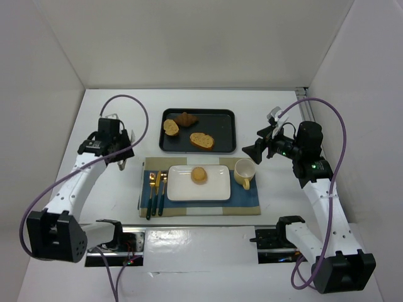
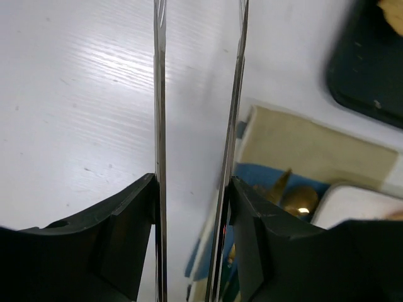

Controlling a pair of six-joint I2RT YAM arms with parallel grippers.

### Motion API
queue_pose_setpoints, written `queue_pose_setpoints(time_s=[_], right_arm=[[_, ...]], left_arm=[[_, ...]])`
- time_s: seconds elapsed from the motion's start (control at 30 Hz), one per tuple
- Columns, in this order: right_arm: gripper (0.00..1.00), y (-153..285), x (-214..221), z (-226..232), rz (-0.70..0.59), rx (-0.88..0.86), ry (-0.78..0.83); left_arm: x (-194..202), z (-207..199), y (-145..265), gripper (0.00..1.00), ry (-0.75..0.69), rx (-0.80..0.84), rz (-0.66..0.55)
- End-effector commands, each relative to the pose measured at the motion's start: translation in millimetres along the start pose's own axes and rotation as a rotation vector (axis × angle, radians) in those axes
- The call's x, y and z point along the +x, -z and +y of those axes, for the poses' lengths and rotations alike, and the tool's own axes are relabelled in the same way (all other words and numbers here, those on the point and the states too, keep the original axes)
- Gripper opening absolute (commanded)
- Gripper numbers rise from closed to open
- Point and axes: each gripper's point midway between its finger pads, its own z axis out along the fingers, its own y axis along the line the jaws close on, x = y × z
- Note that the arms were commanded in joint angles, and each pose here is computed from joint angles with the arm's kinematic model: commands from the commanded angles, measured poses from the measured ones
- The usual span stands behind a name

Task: Place the bread

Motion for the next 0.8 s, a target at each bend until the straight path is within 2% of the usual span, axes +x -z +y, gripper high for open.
queue_pose_setpoints(time_s=[0.0,0.2,0.27,0.3,0.53,0.77], right_arm=[[1.0,7,-21,1,-0.042,0.003,0.05],[1.0,7,-21,1,-0.042,0.003,0.05],[1.0,7,-21,1,-0.042,0.003,0.05],[1.0,7,-21,1,-0.042,0.003,0.05],[1.0,7,-21,1,-0.042,0.003,0.05],[1.0,7,-21,1,-0.042,0.003,0.05]], left_arm=[[-23,30,-22,0.61,0.039,-0.075,-0.033],[6,54,-71,0.62,0.066,-0.14,0.129],[4,58,-80,0.64,0.062,-0.153,0.151],[14,63,-88,0.65,0.066,-0.172,0.202],[28,66,-107,0.7,0.06,-0.153,0.328],[39,69,-112,0.85,0.083,-0.139,0.364]])
